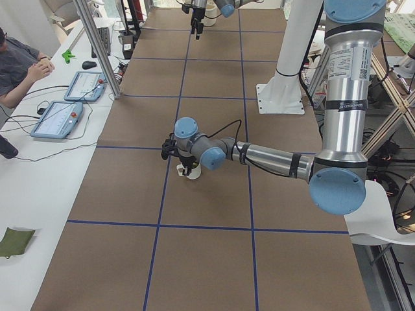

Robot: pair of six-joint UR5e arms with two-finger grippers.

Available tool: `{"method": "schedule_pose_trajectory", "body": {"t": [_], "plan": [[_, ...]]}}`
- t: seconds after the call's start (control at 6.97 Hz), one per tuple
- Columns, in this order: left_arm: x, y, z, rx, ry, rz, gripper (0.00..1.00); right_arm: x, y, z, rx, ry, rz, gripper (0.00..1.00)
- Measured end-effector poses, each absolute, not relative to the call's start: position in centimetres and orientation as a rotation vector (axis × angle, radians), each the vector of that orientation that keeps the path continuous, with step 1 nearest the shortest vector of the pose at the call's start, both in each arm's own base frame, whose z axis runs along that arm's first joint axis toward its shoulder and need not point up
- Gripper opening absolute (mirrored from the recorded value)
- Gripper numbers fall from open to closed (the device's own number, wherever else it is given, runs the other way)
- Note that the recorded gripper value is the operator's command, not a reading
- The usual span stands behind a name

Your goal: Left arm hands cup to right arm to dump lemon

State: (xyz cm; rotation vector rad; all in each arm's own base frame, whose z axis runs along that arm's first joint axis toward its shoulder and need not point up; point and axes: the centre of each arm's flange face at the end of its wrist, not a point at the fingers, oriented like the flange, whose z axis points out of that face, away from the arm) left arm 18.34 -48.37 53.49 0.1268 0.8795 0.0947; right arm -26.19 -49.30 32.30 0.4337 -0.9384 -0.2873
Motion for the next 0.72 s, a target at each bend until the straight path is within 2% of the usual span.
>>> {"method": "schedule_pose_trajectory", "body": {"t": [0.29, 0.72], "plan": [[18.3, -49.3, 49.7, 0.137, 0.907, 0.04, 0.0, -26.5, -50.0, 30.7, 0.564, -0.963, -0.303, 1.0], [20.5, -53.9, 39.4, 0.121, 0.993, -0.146, 0.0, -30.9, -51.2, 26.6, 0.748, -0.994, -0.355, 1.0]]}}
